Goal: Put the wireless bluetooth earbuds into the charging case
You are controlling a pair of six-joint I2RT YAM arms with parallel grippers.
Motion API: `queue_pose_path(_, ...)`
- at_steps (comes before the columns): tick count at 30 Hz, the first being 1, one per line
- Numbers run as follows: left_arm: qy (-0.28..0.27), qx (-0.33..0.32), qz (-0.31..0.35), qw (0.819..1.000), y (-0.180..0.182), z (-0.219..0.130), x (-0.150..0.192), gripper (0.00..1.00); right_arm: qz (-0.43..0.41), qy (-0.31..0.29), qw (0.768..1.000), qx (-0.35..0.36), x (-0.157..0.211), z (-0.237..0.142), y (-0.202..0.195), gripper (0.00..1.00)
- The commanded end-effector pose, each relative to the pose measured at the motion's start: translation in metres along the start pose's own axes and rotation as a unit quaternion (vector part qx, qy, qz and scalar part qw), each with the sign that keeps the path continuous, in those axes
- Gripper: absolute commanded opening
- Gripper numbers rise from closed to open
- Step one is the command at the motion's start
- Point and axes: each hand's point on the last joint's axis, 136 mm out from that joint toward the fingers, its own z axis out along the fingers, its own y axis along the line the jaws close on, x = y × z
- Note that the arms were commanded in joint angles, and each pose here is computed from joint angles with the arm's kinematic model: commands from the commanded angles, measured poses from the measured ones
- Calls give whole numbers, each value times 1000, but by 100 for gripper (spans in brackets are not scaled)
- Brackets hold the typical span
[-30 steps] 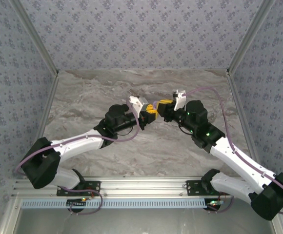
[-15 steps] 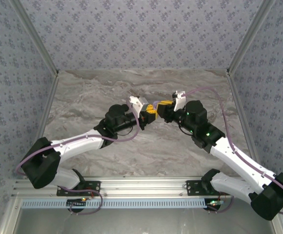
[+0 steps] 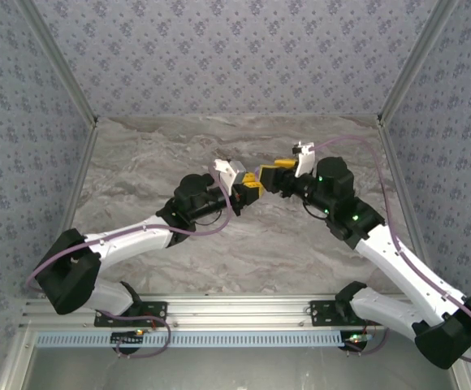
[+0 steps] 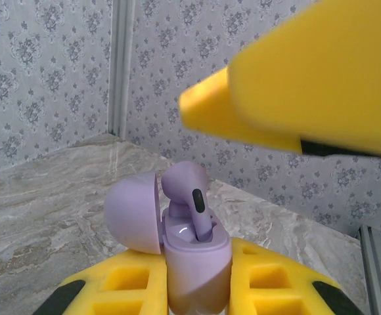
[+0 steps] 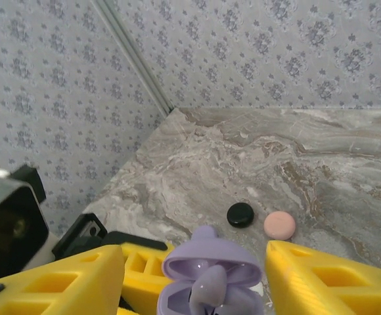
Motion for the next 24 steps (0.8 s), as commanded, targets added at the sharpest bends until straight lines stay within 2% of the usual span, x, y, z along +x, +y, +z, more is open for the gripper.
queue_pose_path(1,-36,12,6,999,-7,3,-23,0,16,10,1000,-17,-10,-12,4,65)
queue_pose_path(8,-38,13,7,999,-7,2,-24,0,61,76,993,-61,6,-9,4,65)
queue_pose_path(13,-33,12,9,999,-7,2,-21,0,63,88,993,-53,12,-6,0,52)
queue_pose_path(19,-34,13,9,999,-7,2,-22,0,51,98,994,-15,15,-1,-13,53)
queue_pose_path(24,-34,16,9,999,-9,2,-22,0,44,108,993,-15,15,7,-13,54)
